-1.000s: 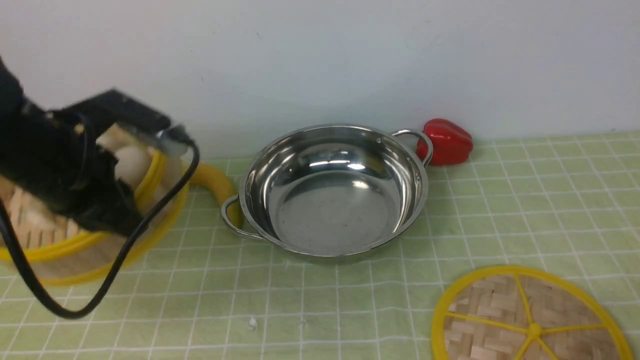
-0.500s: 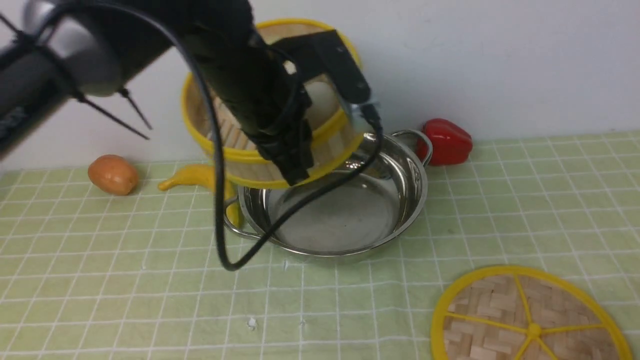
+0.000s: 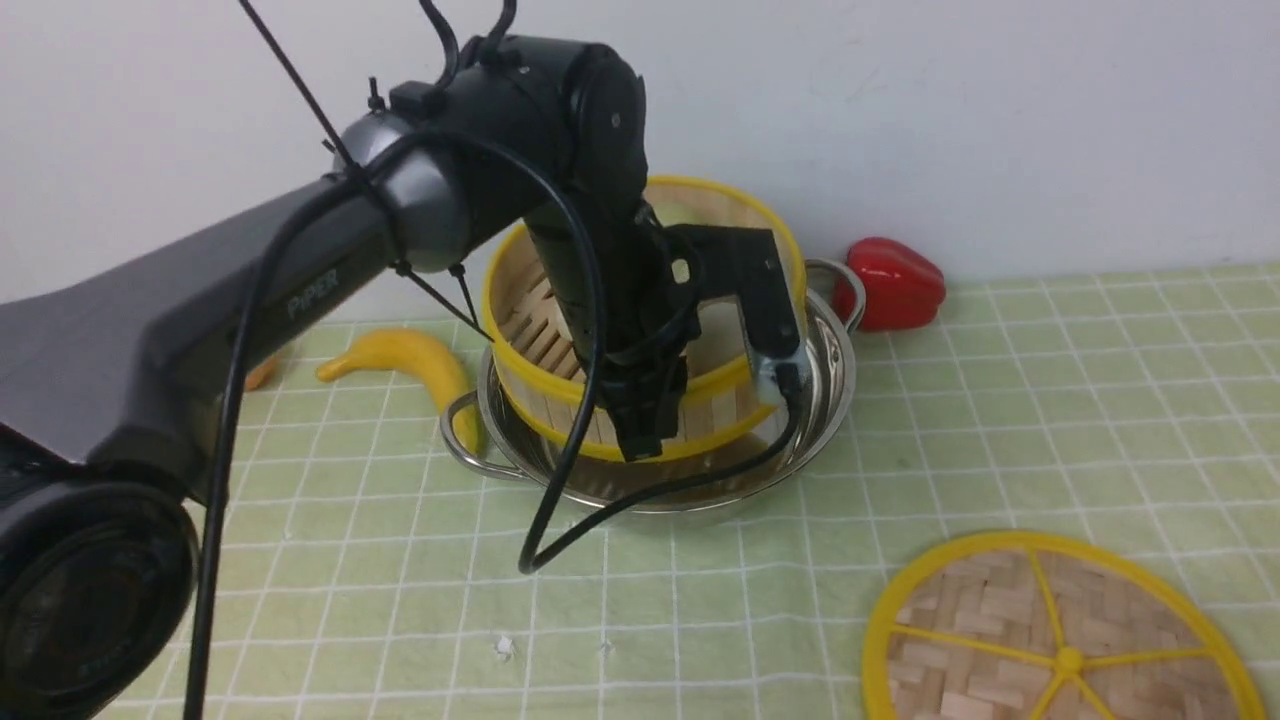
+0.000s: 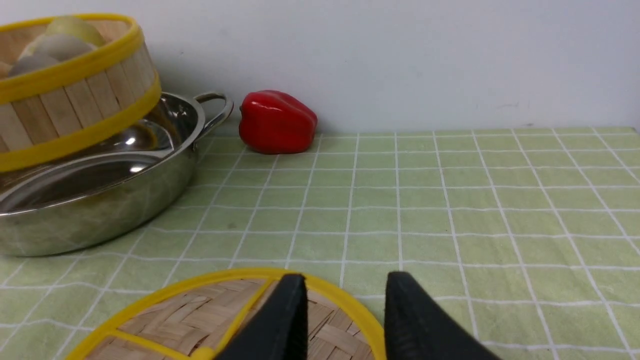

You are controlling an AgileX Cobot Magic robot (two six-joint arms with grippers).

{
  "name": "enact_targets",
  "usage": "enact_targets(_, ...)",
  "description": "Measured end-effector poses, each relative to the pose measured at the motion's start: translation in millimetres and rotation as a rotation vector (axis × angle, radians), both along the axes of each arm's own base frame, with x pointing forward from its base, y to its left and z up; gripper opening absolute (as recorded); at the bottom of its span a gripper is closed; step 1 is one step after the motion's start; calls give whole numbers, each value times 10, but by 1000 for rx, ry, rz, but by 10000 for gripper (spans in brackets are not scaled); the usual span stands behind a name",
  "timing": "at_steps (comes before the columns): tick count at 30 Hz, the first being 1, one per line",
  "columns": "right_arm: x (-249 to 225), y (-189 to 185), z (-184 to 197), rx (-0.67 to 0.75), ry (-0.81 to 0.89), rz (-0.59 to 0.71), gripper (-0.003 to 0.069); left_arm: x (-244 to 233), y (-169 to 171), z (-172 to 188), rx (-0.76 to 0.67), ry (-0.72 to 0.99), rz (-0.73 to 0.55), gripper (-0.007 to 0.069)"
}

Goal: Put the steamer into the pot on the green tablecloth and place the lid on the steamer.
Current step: 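Place the bamboo steamer basket with dumplings into the steel pot with the left gripper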

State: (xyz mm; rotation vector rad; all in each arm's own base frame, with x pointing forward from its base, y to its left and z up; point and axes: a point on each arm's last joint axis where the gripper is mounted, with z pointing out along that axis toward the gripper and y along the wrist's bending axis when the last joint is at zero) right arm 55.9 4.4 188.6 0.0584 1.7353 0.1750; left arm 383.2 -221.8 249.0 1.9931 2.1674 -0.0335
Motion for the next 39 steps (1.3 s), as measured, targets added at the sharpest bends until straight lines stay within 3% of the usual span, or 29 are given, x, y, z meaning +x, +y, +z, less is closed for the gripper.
enact_targets(13,0,0,0,0,0,0,240,91,-52,-383,36,60,-20,29)
enact_targets(21,0,0,0,0,0,0,240,167,-92,-457,10,9,-15,50)
enact_targets(28,0,0,0,0,0,0,240,178,-98,-449,3,-3,-15,202)
enact_targets(32,0,0,0,0,0,0,240,174,-85,-435,18,6,0,349)
enact_targets(39,0,0,0,0,0,0,240,175,-35,-369,50,10,129,490)
